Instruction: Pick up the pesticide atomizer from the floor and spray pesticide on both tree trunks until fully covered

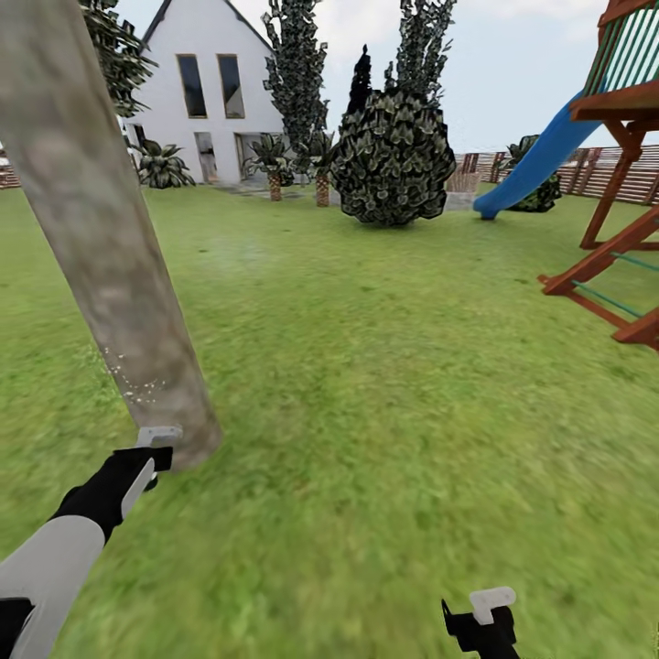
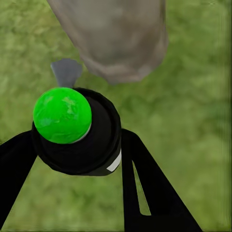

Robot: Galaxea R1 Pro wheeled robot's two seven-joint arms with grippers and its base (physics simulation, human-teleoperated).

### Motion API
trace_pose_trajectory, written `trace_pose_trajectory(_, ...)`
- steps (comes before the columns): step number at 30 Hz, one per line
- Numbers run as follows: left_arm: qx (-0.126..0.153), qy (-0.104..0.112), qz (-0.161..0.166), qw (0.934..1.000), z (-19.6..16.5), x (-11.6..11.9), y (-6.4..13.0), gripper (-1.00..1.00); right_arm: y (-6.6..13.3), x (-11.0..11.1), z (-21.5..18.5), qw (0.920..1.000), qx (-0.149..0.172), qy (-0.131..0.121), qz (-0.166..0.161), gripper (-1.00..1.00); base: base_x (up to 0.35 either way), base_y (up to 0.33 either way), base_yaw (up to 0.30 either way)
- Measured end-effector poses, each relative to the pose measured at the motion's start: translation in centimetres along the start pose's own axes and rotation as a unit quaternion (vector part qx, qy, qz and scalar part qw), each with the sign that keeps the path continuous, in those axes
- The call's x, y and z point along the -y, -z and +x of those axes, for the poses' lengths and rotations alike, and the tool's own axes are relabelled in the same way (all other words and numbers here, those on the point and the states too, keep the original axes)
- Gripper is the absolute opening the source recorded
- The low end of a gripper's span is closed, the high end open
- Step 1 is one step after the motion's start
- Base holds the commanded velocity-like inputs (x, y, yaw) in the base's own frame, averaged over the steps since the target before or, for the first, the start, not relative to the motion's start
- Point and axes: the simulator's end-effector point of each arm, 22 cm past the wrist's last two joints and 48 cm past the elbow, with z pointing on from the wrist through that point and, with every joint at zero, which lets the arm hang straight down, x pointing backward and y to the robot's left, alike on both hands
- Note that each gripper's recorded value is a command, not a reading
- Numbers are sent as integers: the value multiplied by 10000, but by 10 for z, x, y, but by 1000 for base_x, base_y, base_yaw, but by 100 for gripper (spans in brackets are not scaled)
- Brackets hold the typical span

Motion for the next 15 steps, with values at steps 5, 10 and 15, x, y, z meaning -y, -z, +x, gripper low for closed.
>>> trace_pose_trajectory(5, 478, 40, 38, 9988, -47, 1, 15, -100, 0, 0, -1, 10000, 4, 0, 1, 100, -201, -163, 273)
trace_pose_trajectory(10, 459, -6, 106, 9989, -77, 6, 33, -100, 0, 0, 0, 10000, -1, -1, 1, 100, -13, -9, 137)
trace_pose_trajectory(15, 683, 92, 98, 9976, -145, -1, 59, -100, 0, 1, 0, 10000, -4, 9, 0, 100, 0, 0, 3)
